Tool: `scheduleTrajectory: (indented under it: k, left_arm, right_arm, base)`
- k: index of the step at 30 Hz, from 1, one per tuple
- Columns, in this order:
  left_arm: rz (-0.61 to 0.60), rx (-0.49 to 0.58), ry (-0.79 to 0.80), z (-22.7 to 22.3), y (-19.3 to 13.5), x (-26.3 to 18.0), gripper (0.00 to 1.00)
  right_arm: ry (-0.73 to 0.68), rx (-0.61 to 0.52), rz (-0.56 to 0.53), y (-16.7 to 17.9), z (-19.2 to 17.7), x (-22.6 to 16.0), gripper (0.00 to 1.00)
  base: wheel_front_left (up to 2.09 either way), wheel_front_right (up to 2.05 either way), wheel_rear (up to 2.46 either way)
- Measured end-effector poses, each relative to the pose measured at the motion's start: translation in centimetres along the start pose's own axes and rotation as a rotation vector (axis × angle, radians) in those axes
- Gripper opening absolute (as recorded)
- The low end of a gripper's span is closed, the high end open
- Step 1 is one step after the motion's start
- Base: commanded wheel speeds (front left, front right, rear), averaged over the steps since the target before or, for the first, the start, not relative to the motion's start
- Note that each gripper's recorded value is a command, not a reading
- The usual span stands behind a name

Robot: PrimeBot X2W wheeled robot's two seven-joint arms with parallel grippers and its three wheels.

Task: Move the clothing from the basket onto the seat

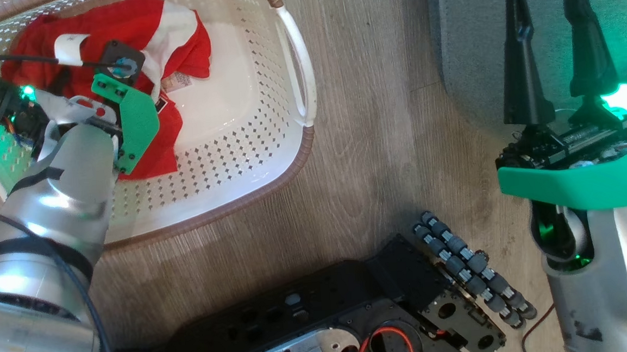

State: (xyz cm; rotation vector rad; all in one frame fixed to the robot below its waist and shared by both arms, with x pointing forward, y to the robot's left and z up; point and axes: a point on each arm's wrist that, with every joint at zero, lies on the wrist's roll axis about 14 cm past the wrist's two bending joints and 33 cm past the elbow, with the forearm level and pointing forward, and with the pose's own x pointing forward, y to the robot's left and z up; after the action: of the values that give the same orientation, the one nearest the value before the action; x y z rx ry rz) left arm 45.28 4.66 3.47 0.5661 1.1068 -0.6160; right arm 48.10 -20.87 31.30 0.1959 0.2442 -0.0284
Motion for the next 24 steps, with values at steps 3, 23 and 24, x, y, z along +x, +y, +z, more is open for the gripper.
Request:
scheduleTrajectory:
  k: [3, 23, 24]
  left_arm:
    - [-0.019, 0.004, 0.014, -0.3, -0.4, 0.1, 1.00]
    - [-0.078, -0.016, -0.035, 0.9, -1.3, -0.4, 0.00]
    - [-0.074, -0.020, -0.059, 1.4, -1.2, -0.5, 0.00]
  right_arm:
    - [0.006, 0.004, 0.006, 0.2, -0.2, 0.0, 1.00]
    - [-0.021, -0.003, 0.011, 0.4, 0.9, 0.0, 1.00]
    - [-0.029, -0.004, 0.013, 0.5, 1.2, 0.0, 1.00]
  base:
    - [0.00, 0.00, 0.00]
    - [0.00, 0.00, 0.00]
    - [0.00, 0.00, 0.00]
